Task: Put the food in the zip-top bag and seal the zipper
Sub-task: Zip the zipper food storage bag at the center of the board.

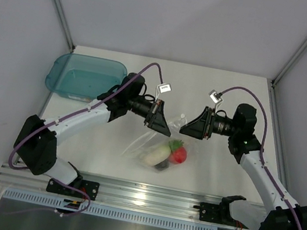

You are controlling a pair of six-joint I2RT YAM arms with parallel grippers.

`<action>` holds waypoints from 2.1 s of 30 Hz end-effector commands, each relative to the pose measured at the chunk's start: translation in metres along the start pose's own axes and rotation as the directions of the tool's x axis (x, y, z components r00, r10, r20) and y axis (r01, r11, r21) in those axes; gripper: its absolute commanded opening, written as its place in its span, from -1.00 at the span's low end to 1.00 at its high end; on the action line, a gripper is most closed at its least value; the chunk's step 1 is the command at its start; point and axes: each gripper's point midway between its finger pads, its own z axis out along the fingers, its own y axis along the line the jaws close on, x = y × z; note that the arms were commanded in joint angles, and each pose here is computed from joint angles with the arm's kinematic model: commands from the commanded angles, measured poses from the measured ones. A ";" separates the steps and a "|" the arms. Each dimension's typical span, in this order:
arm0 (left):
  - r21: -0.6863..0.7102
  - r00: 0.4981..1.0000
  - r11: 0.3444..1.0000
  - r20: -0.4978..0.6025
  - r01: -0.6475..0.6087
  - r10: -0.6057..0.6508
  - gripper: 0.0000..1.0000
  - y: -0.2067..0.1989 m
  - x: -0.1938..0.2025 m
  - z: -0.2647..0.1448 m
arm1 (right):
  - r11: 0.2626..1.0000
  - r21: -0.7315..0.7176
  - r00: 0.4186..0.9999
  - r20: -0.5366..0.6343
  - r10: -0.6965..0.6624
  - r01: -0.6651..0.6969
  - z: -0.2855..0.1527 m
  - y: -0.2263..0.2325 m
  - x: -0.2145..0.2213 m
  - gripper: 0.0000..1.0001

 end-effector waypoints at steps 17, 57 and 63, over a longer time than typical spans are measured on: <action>0.063 0.998 0.996 0.003 -0.062 0.062 -0.58 -0.025 0.019 -0.009 | 0.995 -0.079 0.999 0.001 -0.054 0.054 0.014 0.013 -0.001 -1.00; -0.181 0.887 0.918 0.248 -0.352 0.389 0.13 -0.076 -0.020 -0.051 | 0.970 0.238 0.996 -0.087 -0.019 0.039 0.059 0.062 0.017 -1.00; -0.153 0.889 0.916 0.225 -0.372 0.399 -0.01 -0.077 -0.013 -0.049 | 0.972 0.232 0.996 -0.084 -0.027 0.045 0.062 0.070 0.021 -1.00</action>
